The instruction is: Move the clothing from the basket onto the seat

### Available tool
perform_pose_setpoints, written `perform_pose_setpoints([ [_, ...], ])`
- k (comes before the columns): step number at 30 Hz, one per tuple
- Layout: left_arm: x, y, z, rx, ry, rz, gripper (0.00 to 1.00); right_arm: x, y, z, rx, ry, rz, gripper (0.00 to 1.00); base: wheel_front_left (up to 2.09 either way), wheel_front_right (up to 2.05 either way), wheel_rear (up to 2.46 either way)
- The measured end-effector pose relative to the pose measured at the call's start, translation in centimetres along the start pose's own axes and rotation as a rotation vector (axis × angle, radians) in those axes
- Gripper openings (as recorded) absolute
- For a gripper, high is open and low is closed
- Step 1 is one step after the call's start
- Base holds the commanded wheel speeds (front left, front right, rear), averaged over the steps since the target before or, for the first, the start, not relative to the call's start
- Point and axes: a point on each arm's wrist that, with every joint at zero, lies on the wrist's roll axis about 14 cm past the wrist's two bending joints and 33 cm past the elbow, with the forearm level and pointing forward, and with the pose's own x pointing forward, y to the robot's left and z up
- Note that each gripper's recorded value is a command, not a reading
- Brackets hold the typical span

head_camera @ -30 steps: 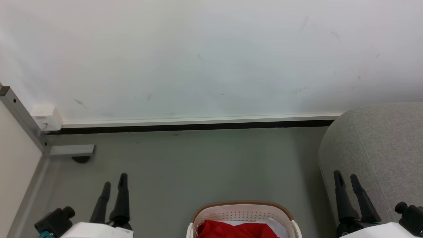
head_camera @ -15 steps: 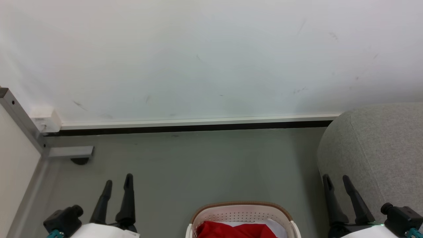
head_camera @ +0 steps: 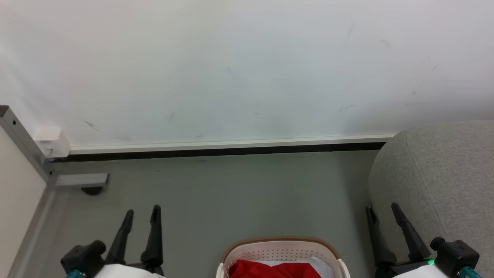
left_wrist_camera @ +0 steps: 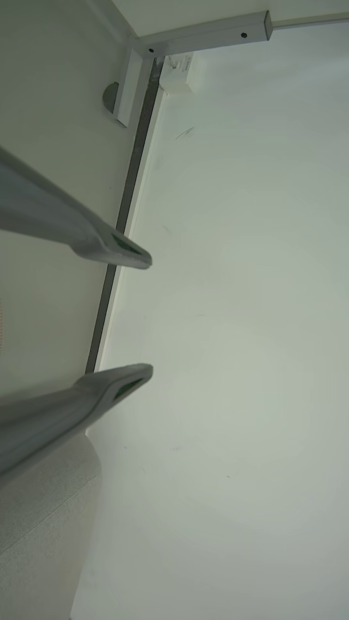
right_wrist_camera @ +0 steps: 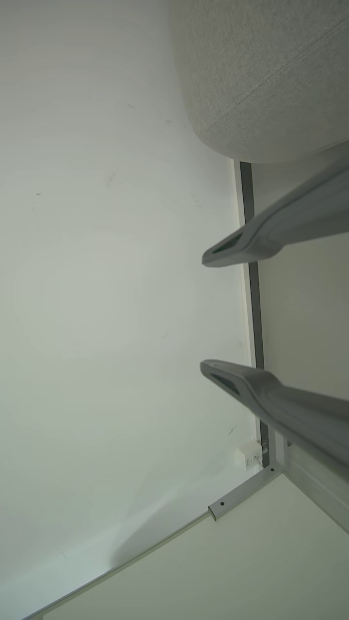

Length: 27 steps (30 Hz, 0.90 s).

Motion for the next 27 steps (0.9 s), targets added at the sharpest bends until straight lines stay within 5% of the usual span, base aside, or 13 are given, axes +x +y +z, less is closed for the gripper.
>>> perform_pose_setpoints([
  [27,-0.2,-1.1,-0.2,0.186,-0.015,-0.068,1.0,-0.1,1.1,0.0,-0.181,-0.008,0.038,1.0,0.0,0.0,0.0],
])
